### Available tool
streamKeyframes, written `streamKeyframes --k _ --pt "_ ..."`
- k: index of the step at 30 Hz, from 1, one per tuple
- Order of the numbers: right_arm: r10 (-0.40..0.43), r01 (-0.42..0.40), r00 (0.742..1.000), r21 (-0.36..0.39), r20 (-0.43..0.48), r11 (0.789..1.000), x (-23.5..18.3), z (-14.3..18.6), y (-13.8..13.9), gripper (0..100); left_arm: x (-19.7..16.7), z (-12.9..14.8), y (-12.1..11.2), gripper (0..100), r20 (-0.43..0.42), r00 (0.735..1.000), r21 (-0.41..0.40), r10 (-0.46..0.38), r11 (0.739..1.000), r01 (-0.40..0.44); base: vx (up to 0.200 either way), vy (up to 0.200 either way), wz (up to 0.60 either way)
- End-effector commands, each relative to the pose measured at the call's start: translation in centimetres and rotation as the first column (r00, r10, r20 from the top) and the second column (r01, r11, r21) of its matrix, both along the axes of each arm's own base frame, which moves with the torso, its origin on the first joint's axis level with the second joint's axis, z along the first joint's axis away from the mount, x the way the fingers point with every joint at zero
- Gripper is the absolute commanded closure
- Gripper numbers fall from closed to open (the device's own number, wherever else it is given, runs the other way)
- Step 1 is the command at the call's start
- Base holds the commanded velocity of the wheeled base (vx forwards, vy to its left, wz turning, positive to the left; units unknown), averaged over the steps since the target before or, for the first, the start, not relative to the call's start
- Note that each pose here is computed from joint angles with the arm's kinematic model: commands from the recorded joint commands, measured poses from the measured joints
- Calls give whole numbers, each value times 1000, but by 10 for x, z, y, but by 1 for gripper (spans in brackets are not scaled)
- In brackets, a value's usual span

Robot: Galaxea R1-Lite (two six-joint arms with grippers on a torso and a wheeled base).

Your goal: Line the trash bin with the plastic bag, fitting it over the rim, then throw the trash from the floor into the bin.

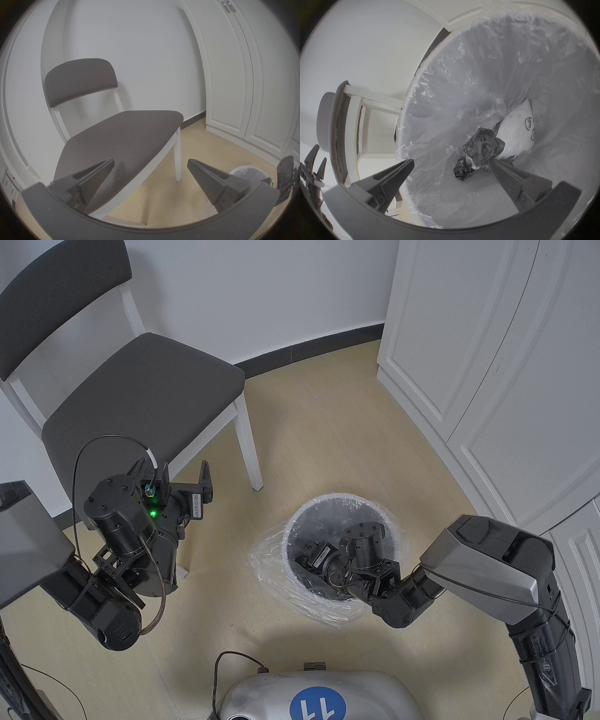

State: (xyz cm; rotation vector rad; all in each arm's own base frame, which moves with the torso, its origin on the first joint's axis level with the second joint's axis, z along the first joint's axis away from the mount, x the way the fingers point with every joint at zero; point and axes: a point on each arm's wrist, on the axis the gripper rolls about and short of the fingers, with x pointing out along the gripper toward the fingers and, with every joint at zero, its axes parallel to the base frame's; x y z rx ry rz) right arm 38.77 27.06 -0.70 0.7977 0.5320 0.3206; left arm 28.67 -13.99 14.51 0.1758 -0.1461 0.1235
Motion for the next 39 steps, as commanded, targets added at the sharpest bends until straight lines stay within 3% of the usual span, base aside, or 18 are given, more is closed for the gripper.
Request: streamKeyframes --k 1,7,14,17,18,19,22,24,26,27,28,29,30,31,33,34,37,39 --pt "-3 3 1000 -4 -5 1000 1 -5 -1 0 0 -1 0 0 -1 1000 1 0 1000 0 0 0 0" --pt "0 0 1000 16 21 1000 -7 19 -4 0 0 1 0 0 3 1000 -1 0 1000 0 0 0 0" --pt "-2 -2 995 39 103 999 -22 74 -17 0 -2 -2 -2 0 -8 1000 4 -9 1000 9 0 0 0" --pt "13 -14 993 1 120 1000 -29 86 -24 0 -4 -3 -6 0 -10 1000 3 -20 1000 20 0 0 0" --pt "40 -29 987 -76 155 997 -35 91 -30 0 -4 -3 -7 0 -10 1000 3 -23 1000 23 0 0 0" --pt "71 -42 981 -161 181 986 -41 92 -36 0 -5 -3 -7 0 -11 1000 4 -25 1000 25 0 0 0" --pt "137 -66 967 -307 215 950 -58 100 -49 0 -5 -3 -7 0 -11 1000 3 -19 1000 19 0 0 0" --pt "160 -71 962 -364 222 929 -67 105 -55 0 -5 -3 -7 0 -12 1000 1 -13 1000 13 0 0 0" --pt "193 -74 954 -443 229 893 -77 111 -63 0 -5 -3 -7 0 -13 1000 3 -12 1000 13 0 0 0" --pt "193 -74 954 -443 229 893 -77 111 -63 0 -5 -3 -7 0 -13 1000 3 -12 1000 13 0 0 0" --pt "211 -66 951 -518 227 853 -85 112 -71 0 -5 -4 -7 0 -15 1000 4 -16 1000 16 0 0 0" --pt "211 -66 951 -518 227 853 -85 112 -71 0 -5 -4 -7 0 -15 1000 4 -16 1000 16 0 0 0" --pt "214 -48 950 -570 228 821 -90 112 -77 0 -6 -4 -8 0 -15 1000 3 -17 1000 17 0 0 0" --pt "214 -48 950 -570 228 821 -90 112 -77 0 -6 -4 -8 0 -15 1000 3 -17 1000 17 0 0 0" --pt "202 5 952 -671 230 741 -93 107 -88 0 -7 -4 -8 0 -17 1000 5 -19 1000 19 0 0 0" --pt "194 26 953 -700 233 713 -94 105 -90 0 -8 -4 -8 0 -17 1000 5 -19 1000 19 0 0 0" --pt "164 71 958 -752 234 656 -94 102 -95 0 -8 -3 -7 0 -17 1000 3 -8 1000 8 0 0 0" --pt "150 87 960 -761 236 643 -93 101 -97 0 -8 -4 -7 0 -18 1000 3 -8 1000 8 0 0 0"
